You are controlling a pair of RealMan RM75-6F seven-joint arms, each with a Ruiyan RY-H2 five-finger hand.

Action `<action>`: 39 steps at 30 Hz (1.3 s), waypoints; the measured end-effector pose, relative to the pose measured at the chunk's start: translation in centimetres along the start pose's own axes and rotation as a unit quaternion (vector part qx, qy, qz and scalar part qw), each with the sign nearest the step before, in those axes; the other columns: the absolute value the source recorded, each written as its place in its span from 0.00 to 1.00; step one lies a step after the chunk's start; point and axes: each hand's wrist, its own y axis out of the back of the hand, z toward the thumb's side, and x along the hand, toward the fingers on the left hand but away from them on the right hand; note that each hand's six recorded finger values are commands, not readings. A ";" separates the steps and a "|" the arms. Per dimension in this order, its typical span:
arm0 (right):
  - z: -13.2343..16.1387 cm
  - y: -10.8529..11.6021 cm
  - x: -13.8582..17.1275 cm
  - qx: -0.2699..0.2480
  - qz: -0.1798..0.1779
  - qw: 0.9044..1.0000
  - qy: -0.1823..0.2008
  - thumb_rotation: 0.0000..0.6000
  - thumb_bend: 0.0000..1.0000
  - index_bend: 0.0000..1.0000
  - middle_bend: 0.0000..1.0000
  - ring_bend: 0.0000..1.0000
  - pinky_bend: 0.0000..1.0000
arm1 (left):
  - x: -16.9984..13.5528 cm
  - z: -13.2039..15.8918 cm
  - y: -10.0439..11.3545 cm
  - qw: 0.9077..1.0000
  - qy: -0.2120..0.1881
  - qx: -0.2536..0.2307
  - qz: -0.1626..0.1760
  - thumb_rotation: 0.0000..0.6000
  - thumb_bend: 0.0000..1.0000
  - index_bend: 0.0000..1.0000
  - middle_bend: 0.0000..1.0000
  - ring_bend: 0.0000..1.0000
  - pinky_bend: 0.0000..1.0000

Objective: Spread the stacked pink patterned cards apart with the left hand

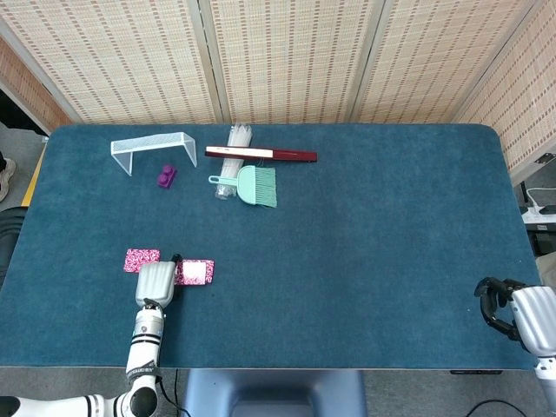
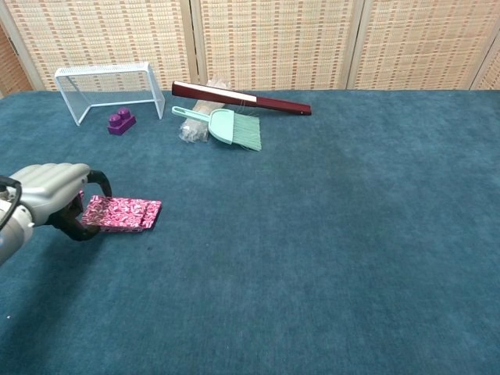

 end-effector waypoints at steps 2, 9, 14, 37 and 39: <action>0.0 -0.1 0.0 0.001 0.001 1.000 0.000 1.00 0.55 0.79 0.73 0.67 0.93 | -0.4 -0.5 0.3 1.000 -0.002 -0.006 0.000 1.00 0.33 0.47 1.00 1.00 1.00; 0.0 -0.2 0.0 0.002 0.002 1.000 -0.001 1.00 0.55 0.79 0.73 0.67 0.93 | -2.3 -2.9 1.4 1.000 -0.006 -0.015 0.006 1.00 0.33 0.47 1.00 1.00 1.00; 0.1 -0.2 0.0 0.002 0.001 1.000 -0.001 1.00 0.55 0.79 0.73 0.67 0.93 | -4.1 -6.1 1.2 1.000 0.004 0.001 0.010 1.00 0.33 0.47 1.00 1.00 1.00; 0.2 -0.3 0.0 0.004 0.004 1.000 -0.001 1.00 0.55 0.79 0.73 0.67 0.93 | -5.5 -10.8 -3.3 0.999 0.042 0.032 -0.004 1.00 0.33 0.20 1.00 1.00 1.00; 0.2 -0.3 0.0 0.004 0.004 1.000 -0.001 1.00 0.55 0.79 0.73 0.67 0.93 | -5.5 -10.7 -3.3 0.999 0.042 0.034 -0.003 1.00 0.33 0.14 1.00 1.00 1.00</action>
